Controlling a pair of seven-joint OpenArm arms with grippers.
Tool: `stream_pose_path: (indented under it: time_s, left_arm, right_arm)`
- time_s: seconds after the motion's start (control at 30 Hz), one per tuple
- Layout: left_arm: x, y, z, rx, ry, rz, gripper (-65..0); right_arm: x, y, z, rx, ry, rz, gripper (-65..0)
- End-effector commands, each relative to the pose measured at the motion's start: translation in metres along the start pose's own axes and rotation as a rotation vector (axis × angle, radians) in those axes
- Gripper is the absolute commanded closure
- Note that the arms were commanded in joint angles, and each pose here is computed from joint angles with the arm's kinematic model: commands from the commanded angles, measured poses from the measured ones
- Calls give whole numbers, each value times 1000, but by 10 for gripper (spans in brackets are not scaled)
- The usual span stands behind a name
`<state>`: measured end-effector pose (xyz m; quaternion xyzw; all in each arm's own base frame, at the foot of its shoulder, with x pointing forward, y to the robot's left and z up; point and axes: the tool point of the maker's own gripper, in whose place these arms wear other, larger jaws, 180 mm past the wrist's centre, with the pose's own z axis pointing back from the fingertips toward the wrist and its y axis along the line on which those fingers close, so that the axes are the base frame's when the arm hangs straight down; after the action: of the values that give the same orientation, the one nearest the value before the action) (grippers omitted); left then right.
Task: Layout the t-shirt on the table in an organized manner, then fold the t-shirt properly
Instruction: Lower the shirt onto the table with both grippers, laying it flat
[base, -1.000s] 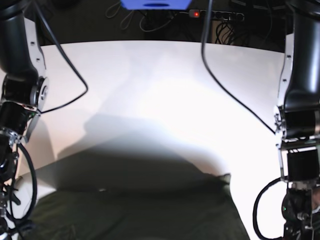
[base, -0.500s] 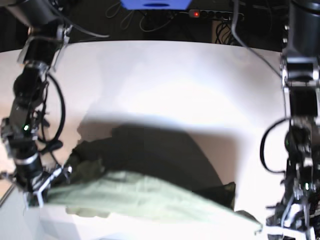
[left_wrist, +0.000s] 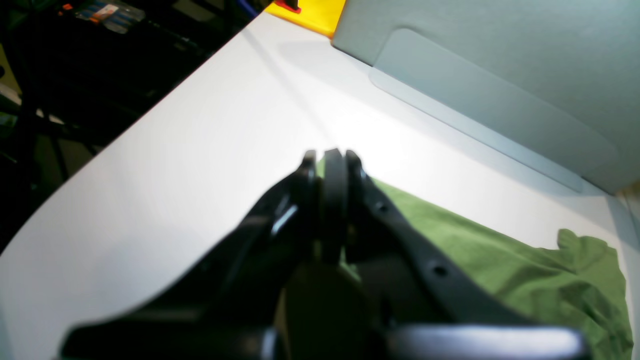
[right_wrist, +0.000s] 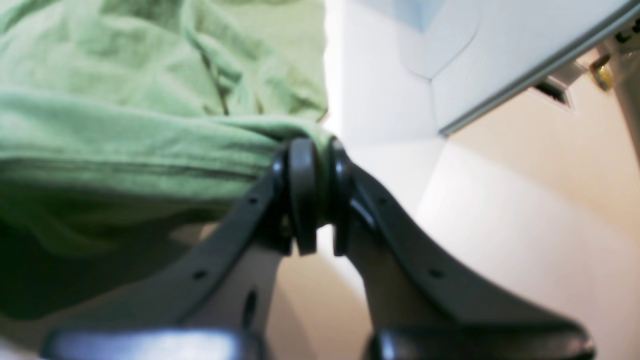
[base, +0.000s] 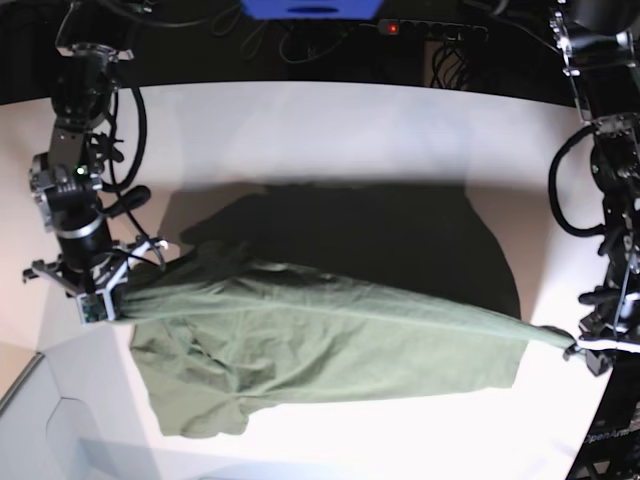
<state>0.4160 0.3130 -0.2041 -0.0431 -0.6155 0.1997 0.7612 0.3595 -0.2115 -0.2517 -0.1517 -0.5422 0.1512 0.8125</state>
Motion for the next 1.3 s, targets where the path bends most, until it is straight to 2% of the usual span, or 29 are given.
stream_pose_path:
  time_s: [0.0, 0.1, 0.27, 0.47, 0.57, 0.73, 0.93, 1.03, 1.17, 1.27]
  left_arm:
    - [29, -5, 1, -14, -74, -10, -1]
    - [59, -18, -7, -39, -134, 7, -1]
    - [91, -52, -48, -81, -145, 36, -1]
    - [111, -116, -96, -147, -99, 54, -1]
    - [135, -146, -109, -169, -162, 29, -1]
    - [181, -192, -102, -237, -312, -27, -1]
    - [251, -217, -76, -289, -447, -11, -1]
    - [276, -226, -64, -308, -496, -8, -1]
    - [282, -227, -61, -310, -502, -10, -1]
    - [255, -222, -64, -315, -471, -27, -1]
  right_arm:
    - [33, -11, 1, -18, -101, 21, 0]
    - [67, -26, -3, -42, -174, 46, 0]
    - [116, -64, -18, -110, -261, 58, 0]
    - [148, -111, -61, -149, -247, 7, 0]
    - [178, -143, -69, -186, -270, -11, 0]
    - [237, -186, -52, -258, -375, -24, 0]
    - [269, -211, -28, -315, -454, -28, 0]
    - [274, -213, -23, -324, -471, -26, 0]
    - [272, -209, -17, -331, -479, -12, 0]
    - [253, -191, -15, -322, -466, 20, 0]
